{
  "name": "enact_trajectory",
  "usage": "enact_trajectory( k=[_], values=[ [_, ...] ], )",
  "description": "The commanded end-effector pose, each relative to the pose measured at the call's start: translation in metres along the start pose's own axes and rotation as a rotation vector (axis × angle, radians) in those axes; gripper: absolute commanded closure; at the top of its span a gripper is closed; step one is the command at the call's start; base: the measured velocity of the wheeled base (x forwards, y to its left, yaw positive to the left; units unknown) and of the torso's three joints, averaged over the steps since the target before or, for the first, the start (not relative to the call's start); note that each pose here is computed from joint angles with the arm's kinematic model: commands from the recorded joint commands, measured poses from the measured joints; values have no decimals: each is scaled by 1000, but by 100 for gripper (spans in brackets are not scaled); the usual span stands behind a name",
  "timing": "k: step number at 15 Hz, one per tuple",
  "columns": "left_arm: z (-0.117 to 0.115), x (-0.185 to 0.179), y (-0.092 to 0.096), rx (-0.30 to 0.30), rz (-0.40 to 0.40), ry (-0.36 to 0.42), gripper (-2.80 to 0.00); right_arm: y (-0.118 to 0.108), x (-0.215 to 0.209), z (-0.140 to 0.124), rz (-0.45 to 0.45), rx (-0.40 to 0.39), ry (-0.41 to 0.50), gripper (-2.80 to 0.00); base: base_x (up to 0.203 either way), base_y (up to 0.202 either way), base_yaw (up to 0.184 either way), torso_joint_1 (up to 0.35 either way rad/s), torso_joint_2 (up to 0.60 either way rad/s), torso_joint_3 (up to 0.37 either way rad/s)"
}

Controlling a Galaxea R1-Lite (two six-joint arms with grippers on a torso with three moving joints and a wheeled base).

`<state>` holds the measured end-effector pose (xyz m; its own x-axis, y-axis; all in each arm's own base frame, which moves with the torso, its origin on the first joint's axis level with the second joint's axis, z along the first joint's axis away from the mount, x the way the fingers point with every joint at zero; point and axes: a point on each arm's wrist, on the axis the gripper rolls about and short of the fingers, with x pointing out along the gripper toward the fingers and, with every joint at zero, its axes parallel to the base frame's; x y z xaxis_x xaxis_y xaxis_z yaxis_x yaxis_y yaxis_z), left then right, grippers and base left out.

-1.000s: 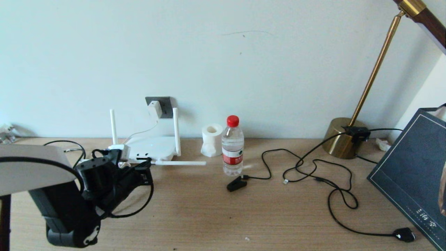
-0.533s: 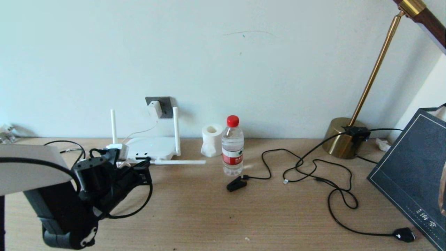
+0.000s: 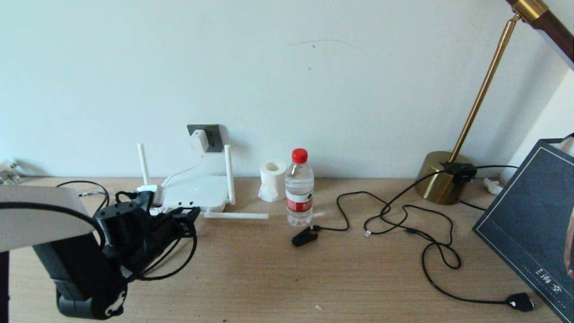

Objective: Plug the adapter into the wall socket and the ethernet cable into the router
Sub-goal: Plug cable into router interface

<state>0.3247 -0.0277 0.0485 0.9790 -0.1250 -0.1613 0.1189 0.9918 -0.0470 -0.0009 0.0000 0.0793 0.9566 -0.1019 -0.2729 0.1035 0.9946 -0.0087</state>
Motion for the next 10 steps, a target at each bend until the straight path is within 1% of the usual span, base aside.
enact_trajectory(
  k=[1,4,10],
  values=[
    [-5,2,0,-1,0,12,-280,0,0,0,-1,-1,1,0,0,0,0,0,0,0],
    [-14,4,1,-4,1,43,-280,0,0,0,0,-1,1,0,0,0,0,0,0,0],
    [-15,3,0,-5,0,49,-280,0,0,0,0,-1,1,0,0,0,0,0,0,0]
  ],
)
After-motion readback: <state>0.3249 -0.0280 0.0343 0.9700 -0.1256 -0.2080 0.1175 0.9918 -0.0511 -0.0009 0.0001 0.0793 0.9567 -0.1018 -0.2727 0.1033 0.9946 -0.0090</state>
